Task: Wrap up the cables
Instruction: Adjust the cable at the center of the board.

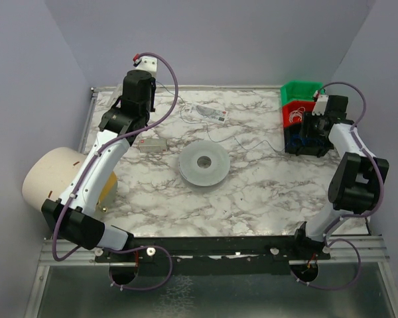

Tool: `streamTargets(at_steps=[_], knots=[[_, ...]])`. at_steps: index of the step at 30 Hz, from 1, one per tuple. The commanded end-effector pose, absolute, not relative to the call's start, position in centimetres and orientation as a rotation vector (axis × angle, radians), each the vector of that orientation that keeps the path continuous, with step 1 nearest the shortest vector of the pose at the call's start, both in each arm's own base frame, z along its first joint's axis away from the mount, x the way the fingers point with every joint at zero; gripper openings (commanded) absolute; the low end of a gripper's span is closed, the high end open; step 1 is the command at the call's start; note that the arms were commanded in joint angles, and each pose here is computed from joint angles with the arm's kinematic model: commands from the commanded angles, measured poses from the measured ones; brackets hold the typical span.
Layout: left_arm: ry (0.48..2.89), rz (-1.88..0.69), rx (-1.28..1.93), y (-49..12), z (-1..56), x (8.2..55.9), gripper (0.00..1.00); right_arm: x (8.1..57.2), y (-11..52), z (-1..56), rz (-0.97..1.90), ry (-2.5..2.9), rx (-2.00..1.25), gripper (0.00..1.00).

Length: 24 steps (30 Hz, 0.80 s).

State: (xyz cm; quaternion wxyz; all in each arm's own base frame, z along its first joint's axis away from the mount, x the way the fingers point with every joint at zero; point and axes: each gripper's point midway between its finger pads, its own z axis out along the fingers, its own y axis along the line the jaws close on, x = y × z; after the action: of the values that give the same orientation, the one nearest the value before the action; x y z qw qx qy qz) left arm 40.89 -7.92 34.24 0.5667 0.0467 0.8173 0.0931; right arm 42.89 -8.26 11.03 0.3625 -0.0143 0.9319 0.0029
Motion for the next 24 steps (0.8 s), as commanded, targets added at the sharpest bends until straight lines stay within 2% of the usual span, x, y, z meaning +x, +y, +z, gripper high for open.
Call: streamTargets(at_steps=[1,6,9,11,14,19,24], knots=[[1.901,0.188,0.095,-8.1,34.9,41.0,0.00,43.3,-7.6,10.2,0.076,2.431,-0.027,0.55],[1.889,0.214,0.080,-7.7,35.5,41.1,0.00,43.2,-7.6,9.1,0.084,2.458,-0.025,0.54],[1.887,0.216,0.076,-7.6,35.6,41.1,0.00,42.8,-6.9,8.7,0.134,2.481,-0.041,0.45],[1.887,0.216,0.076,-7.6,35.6,41.1,0.00,42.4,-6.5,8.7,0.164,2.496,-0.046,0.32],[1.888,0.220,0.074,-7.6,35.5,41.1,0.00,42.1,-5.8,9.6,0.206,2.488,-0.050,0.03],[1.888,0.214,0.080,-7.8,35.5,41.5,0.00,42.5,-3.2,15.9,0.288,2.355,-0.082,0.01],[1.875,0.195,0.103,-8.4,36.3,42.1,0.00,43.0,5.5,25.0,0.459,2.152,-0.273,0.01]])
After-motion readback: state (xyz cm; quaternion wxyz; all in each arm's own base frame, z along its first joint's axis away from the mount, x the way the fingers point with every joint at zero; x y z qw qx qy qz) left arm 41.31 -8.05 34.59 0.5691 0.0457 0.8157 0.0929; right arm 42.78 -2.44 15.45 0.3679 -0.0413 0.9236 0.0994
